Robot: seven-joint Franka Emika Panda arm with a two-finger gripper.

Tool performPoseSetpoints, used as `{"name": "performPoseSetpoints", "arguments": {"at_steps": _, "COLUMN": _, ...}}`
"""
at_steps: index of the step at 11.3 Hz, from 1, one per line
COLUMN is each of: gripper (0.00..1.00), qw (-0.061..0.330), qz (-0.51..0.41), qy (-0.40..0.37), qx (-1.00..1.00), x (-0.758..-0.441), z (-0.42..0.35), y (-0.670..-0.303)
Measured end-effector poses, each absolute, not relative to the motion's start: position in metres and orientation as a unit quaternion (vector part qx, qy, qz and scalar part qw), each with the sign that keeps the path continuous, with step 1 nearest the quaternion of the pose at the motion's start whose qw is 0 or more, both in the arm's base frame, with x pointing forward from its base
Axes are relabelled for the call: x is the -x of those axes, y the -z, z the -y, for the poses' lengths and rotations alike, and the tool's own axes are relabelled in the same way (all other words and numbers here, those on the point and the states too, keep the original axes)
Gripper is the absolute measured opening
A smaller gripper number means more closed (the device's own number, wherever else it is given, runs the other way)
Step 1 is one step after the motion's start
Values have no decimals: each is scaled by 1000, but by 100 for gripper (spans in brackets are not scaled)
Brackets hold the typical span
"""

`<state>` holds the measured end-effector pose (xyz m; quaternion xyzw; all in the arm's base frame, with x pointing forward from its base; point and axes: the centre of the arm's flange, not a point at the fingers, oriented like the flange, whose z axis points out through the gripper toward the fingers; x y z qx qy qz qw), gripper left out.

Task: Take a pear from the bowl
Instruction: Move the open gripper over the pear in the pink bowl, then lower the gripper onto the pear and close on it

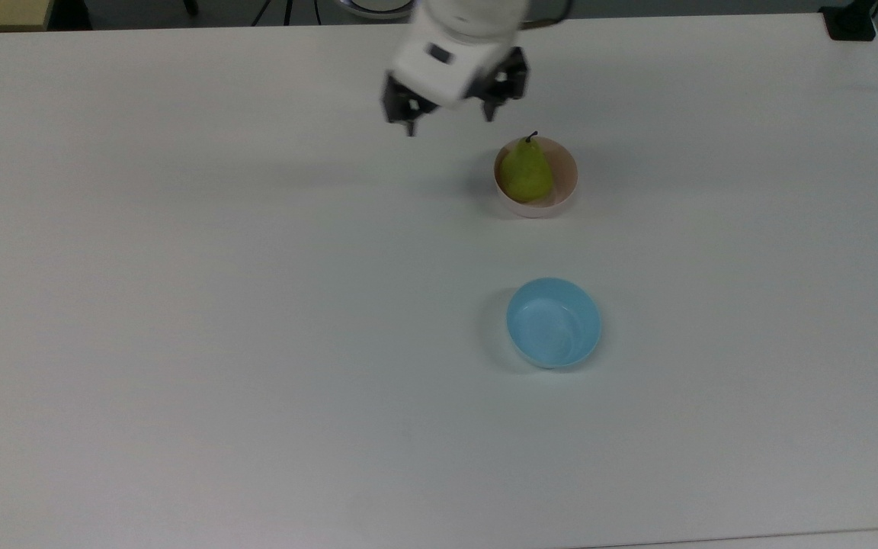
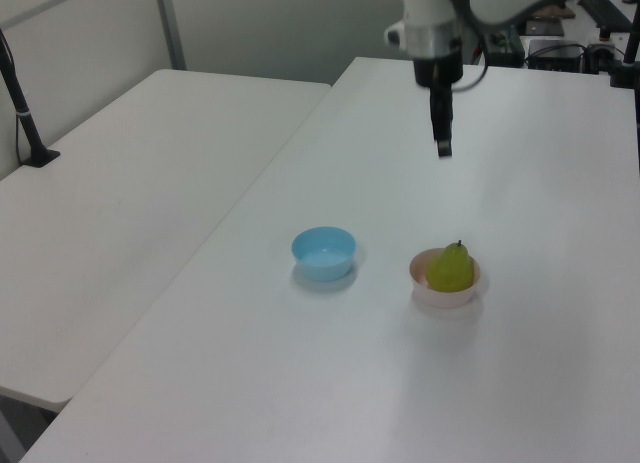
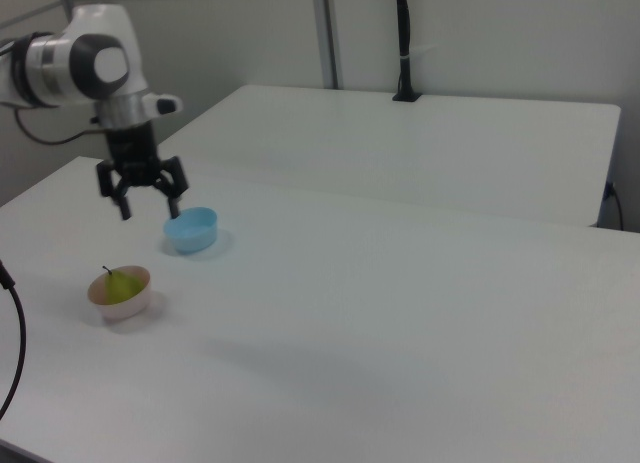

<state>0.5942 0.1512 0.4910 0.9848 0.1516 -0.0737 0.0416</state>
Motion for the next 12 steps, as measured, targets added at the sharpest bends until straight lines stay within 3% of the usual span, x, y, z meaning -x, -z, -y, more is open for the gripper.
{"name": "performPoseSetpoints", "arguments": {"at_steps": 4, "gripper": 100, "qw": 60, "qz": -228, "qy": 130, "qx": -963, "x": -574, "z": -254, "y": -409}}
{"name": "performPoseSetpoints", "arguments": {"at_steps": 7, "gripper": 96, "qw": 80, "qz": -244, "qy": 159, "qx": -953, "x": -575, "z": -271, "y": -345}}
{"name": "performPoseSetpoints", "arguments": {"at_steps": 9, "gripper": 89, "qw": 84, "qz": -251, "qy": 167, "qx": -950, "x": -572, "z": -277, "y": -321}}
{"name": "performPoseSetpoints", "arguments": {"at_steps": 11, "gripper": 74, "qw": 87, "qz": -256, "qy": 166, "qx": -948, "x": -570, "z": -281, "y": -316}}
{"name": "performPoseSetpoints", "arguments": {"at_steps": 12, "gripper": 72, "qw": 88, "qz": -257, "qy": 165, "qx": -948, "x": -570, "z": -282, "y": -316}}
